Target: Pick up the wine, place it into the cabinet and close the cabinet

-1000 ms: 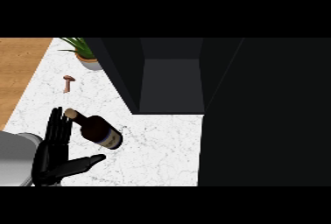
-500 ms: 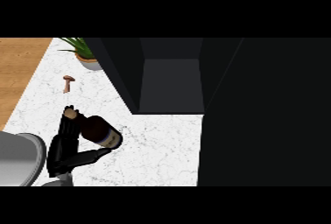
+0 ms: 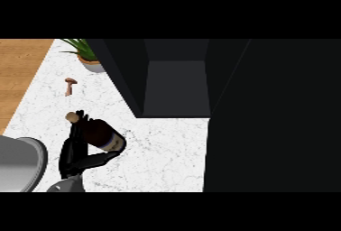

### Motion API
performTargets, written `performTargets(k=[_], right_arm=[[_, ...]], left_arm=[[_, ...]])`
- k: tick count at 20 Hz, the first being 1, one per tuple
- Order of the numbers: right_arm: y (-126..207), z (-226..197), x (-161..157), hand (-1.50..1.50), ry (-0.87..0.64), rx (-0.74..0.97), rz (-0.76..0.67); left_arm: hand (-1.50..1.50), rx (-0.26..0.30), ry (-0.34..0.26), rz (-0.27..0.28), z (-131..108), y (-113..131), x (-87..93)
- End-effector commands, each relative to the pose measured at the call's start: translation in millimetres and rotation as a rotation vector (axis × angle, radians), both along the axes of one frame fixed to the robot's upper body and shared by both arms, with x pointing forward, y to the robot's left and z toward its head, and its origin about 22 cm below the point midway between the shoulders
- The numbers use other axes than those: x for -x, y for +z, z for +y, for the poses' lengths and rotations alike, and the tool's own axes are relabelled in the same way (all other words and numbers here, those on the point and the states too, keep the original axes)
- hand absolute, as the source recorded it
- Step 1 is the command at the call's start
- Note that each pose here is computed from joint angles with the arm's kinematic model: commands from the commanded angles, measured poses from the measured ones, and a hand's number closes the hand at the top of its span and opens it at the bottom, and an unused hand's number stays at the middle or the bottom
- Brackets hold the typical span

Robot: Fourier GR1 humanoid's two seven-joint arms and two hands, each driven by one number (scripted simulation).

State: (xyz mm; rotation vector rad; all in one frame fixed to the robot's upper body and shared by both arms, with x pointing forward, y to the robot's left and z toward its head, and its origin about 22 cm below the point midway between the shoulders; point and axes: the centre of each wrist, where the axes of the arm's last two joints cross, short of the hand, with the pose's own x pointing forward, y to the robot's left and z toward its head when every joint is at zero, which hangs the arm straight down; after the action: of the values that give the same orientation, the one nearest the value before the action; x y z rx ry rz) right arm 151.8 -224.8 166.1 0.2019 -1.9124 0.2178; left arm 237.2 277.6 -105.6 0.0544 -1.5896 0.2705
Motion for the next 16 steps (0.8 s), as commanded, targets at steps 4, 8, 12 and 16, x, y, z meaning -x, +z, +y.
performTargets(k=[4, 8, 12, 16], right_arm=[[10.6, 3.2, 2.9, -1.5, -0.017, 0.013, -0.013], [-6.9, 4.2, -10.2, -1.5, 0.001, 0.012, -0.004], [4.6, -3.7, -5.0, -1.5, -0.014, -0.012, 0.001], [5.8, 1.5, 3.9, -1.5, -0.009, 0.003, -0.018]], left_arm=[[-1.5, 0.078, 0.019, -0.021, 15.1, -31.5, 12.6], [-1.5, 0.141, -0.008, -0.042, 11.8, -29.5, -6.0], [-1.5, 0.139, 0.0, -0.034, -5.1, -45.0, -2.8], [-1.5, 0.16, -0.037, -0.04, -12.3, -31.7, -18.6]])
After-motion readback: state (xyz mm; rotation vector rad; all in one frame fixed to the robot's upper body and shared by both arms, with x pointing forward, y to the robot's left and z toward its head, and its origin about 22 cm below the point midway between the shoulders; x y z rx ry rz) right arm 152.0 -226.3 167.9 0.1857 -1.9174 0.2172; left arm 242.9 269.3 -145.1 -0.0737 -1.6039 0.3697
